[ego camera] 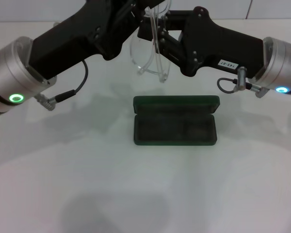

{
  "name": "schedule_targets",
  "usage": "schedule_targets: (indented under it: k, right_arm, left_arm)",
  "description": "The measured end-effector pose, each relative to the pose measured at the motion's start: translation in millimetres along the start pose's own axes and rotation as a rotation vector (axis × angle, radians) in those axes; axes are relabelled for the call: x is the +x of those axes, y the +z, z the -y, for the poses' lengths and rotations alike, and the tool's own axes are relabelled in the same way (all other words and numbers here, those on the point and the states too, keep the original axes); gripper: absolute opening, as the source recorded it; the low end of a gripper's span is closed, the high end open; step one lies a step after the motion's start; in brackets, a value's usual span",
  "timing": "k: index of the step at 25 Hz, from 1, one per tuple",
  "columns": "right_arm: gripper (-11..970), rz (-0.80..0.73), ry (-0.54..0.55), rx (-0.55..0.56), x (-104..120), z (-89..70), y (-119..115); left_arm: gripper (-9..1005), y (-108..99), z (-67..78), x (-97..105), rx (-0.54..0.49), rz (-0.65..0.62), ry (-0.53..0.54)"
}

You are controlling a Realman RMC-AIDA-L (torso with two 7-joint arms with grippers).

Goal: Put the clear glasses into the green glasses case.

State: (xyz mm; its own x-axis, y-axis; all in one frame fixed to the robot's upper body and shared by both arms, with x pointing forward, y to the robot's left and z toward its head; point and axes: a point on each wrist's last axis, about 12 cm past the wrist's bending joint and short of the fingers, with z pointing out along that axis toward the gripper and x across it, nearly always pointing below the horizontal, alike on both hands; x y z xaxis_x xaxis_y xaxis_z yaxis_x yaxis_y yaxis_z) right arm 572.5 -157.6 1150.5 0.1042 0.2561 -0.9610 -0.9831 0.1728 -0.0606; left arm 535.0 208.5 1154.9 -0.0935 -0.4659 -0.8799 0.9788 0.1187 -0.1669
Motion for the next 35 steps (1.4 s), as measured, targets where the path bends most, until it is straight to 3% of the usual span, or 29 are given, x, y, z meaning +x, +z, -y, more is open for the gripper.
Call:
schedule_targets:
  k: [17, 35]
  right_arm:
    - [114, 0.05, -0.022, 0.063, -6, 3.8, -12]
    - [114, 0.029, -0.02, 0.001, -4, 1.2, 3]
  left_arm:
    - [42, -13, 2.1, -5, 0.023, -0.015, -0.022]
    - [42, -5, -1.4, 0, 0.027, -0.018, -0.036]
